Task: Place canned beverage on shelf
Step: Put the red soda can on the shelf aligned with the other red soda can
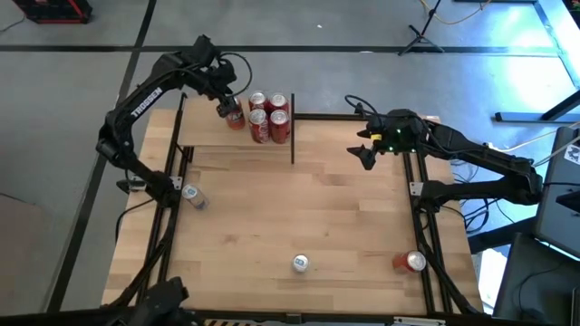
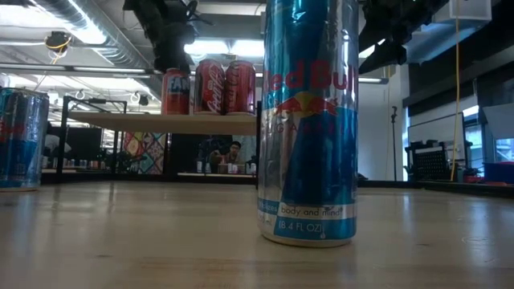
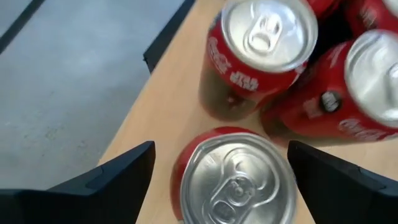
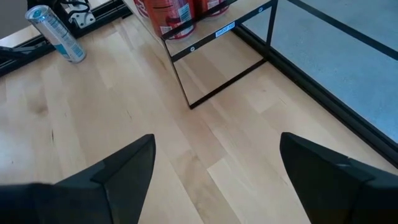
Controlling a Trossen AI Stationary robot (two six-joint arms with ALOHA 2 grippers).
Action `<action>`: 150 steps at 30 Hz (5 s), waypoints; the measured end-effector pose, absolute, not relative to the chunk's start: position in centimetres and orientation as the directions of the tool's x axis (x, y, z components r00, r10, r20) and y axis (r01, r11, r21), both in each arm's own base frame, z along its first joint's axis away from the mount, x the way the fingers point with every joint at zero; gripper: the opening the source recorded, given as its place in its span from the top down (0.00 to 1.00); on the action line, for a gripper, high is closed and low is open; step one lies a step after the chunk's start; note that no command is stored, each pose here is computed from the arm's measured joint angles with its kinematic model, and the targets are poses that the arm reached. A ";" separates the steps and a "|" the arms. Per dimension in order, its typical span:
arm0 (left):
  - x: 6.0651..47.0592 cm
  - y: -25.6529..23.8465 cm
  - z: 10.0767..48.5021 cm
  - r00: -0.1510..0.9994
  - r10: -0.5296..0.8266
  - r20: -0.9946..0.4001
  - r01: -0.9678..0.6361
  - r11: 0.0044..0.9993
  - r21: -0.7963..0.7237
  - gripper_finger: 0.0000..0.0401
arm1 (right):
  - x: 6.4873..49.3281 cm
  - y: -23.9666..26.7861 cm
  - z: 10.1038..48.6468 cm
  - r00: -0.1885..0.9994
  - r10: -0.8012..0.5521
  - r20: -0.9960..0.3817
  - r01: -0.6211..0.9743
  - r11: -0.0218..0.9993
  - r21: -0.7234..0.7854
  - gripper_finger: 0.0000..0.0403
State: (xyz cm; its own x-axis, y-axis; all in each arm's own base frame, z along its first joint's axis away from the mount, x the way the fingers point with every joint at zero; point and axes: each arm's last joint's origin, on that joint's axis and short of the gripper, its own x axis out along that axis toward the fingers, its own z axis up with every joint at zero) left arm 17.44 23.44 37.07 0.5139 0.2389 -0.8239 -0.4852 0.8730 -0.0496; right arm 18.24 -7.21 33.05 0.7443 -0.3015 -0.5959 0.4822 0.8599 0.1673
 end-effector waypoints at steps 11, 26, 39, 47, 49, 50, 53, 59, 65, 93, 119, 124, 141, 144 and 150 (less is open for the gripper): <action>14.8 19.8 41.9 0.555 0.328 -0.765 -0.609 0.786 -0.105 0.12 | 18.2 -7.2 33.0 0.744 -0.301 -0.596 0.480 0.862 0.164 0.17; 12.0 15.8 36.7 0.401 0.412 -0.818 -0.822 0.556 -0.123 0.12 | 18.3 -7.2 33.1 0.745 -0.302 -0.594 0.479 0.863 0.161 0.17; 13.9 17.0 33.2 0.342 0.493 -0.800 -0.872 0.483 -0.075 0.11 | 18.1 -7.2 32.8 0.726 -0.299 -0.619 0.494 0.854 0.167 0.17; 13.8 17.4 33.5 0.265 0.587 -0.765 -0.900 0.436 0.022 0.11 | 18.1 -7.1 32.8 0.726 -0.300 -0.619 0.494 0.854 0.166 0.17; 14.0 17.6 33.7 0.284 0.606 -0.743 -0.899 0.437 0.013 0.11 | 18.1 -7.2 32.8 0.726 -0.300 -0.619 0.494 0.854 0.166 0.17; 14.0 17.6 33.8 0.282 0.614 -0.737 -0.900 0.435 0.018 0.11 | 18.1 -7.1 32.8 0.726 -0.299 -0.619 0.494 0.854 0.166 0.17; 14.0 17.7 33.8 0.258 0.632 -0.731 -0.901 0.430 0.053 0.11 | 18.1 -7.1 32.8 0.726 -0.299 -0.619 0.493 0.854 0.166 0.17; 14.0 16.8 34.4 0.311 0.618 -0.722 -0.880 0.474 0.027 0.11 | 18.1 -7.1 32.8 0.728 -0.296 -0.619 0.491 0.855 0.168 0.17; 13.6 13.2 38.1 0.533 0.582 -0.614 -0.778 0.622 -0.085 0.11 | 18.4 -7.2 33.1 0.752 -0.298 -0.588 0.484 0.855 0.186 0.17; 28.3 -5.0 35.1 0.858 0.097 -0.505 -0.313 0.878 -0.363 0.11 | 17.2 5.2 33.1 0.544 0.268 -0.795 0.060 0.933 0.356 0.17; 31.4 -12.3 29.9 0.813 -0.011 -0.582 -0.316 0.832 -0.457 0.11 | 10.2 12.5 31.6 0.223 0.290 -0.931 0.196 0.922 0.334 0.17; 31.4 -12.3 30.0 0.816 0.008 -0.577 -0.326 0.832 -0.449 0.11 | 10.2 13.3 31.0 0.143 0.279 -0.950 0.179 0.936 0.302 0.17; 31.4 -12.3 30.0 0.816 0.008 -0.578 -0.326 0.832 -0.449 0.11 | 11.7 18.9 26.0 -0.123 0.134 -0.983 0.226 0.969 0.103 0.17; 31.4 -12.3 30.0 0.816 0.008 -0.578 -0.326 0.832 -0.449 0.11 | 11.8 19.1 25.4 -0.153 0.088 -0.984 0.230 0.972 0.051 0.17; 31.4 -12.3 30.0 0.816 0.008 -0.578 -0.326 0.832 -0.449 0.11 | 12.0 19.4 24.3 -0.195 0.025 -0.980 0.228 0.973 -0.020 0.17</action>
State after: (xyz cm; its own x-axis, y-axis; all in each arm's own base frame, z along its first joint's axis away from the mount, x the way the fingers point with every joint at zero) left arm 31.43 -12.25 29.96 0.8160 0.0078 -0.5780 -0.3261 0.8319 -0.4491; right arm 11.96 19.36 24.34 -0.1955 0.0252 -0.9804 0.2281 0.9734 -0.0204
